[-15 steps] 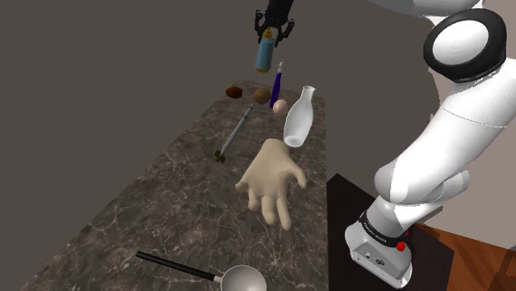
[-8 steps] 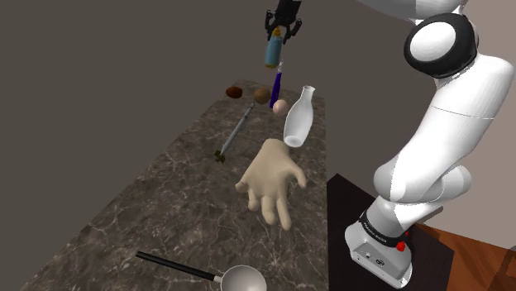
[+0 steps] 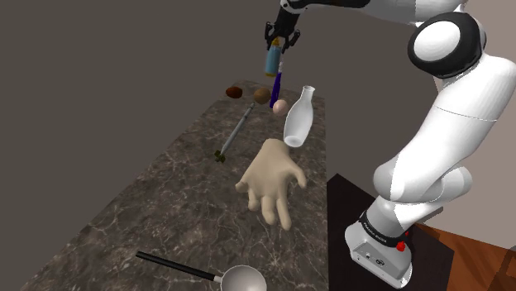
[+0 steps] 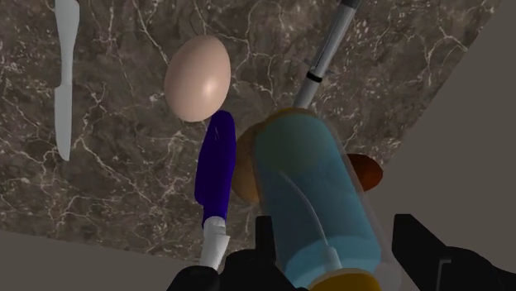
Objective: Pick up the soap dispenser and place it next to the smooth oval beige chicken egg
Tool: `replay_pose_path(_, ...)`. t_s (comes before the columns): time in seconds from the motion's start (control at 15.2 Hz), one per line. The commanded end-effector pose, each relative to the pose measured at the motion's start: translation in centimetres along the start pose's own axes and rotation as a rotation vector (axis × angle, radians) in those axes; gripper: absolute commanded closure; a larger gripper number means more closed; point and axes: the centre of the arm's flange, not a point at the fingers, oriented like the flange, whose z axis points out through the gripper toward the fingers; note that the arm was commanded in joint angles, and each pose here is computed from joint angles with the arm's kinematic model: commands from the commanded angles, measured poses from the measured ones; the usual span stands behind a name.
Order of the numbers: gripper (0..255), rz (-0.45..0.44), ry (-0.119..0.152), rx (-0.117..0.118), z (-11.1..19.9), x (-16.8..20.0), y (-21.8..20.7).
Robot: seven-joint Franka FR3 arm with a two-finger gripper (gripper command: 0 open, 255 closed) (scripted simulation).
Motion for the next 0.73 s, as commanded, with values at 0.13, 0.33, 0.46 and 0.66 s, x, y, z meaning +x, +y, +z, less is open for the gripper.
replay_pose_path(0.13,255,0.000,0.001,0.000,2.1,-0.6,0.2)
replay_pose_path(0.33,255,0.000,0.001,0.000,3.6,-1.2,0.4)
replay_pose_path(0.46,255,0.000,0.001,0.000,4.6,-1.5,0.5)
replay_pose_path(0.66,255,0.000,0.001,0.000,6.1,-2.0,0.6)
